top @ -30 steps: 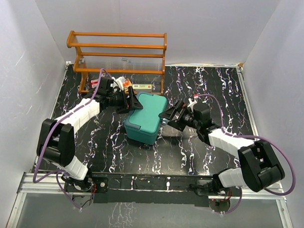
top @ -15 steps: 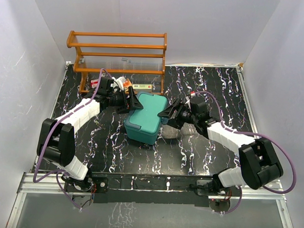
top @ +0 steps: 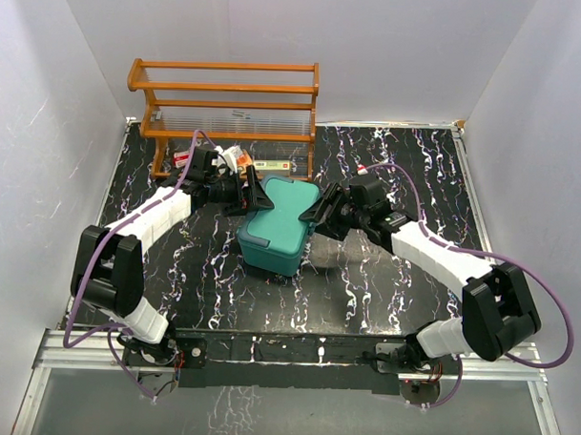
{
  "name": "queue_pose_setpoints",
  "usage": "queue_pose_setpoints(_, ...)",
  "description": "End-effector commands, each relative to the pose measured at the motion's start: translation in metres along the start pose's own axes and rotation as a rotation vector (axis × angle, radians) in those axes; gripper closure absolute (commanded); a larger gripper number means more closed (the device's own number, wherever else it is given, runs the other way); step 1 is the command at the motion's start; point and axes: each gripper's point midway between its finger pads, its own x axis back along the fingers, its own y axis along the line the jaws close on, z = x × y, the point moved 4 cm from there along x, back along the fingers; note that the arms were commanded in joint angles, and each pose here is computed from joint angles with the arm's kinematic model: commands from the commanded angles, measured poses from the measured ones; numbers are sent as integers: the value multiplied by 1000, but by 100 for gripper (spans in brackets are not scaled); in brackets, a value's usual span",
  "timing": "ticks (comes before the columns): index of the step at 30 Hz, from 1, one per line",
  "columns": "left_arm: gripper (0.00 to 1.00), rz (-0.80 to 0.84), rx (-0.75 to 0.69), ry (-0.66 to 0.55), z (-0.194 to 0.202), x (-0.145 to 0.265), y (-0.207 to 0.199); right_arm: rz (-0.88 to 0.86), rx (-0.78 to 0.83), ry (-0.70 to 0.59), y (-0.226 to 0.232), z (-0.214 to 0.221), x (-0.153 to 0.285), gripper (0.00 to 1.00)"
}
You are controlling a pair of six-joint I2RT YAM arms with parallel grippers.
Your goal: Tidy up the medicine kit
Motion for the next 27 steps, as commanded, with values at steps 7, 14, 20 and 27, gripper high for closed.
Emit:
queue_pose_setpoints(7,17,-100,10,123,31,-8,27,48,64,-44,18,-5,2,58)
queue_pose_setpoints(14,17,-100,10,129,32,-8,28,61,74,-41,25,-5,5,70)
queue_pose_setpoints(20,17,-98,14,133,33,-9,29,80,81,-43,30,-7,6,81)
queue_pose_setpoints(27,17,-96,17,134,33,-9,28,84,82,-43,30,-8,6,87)
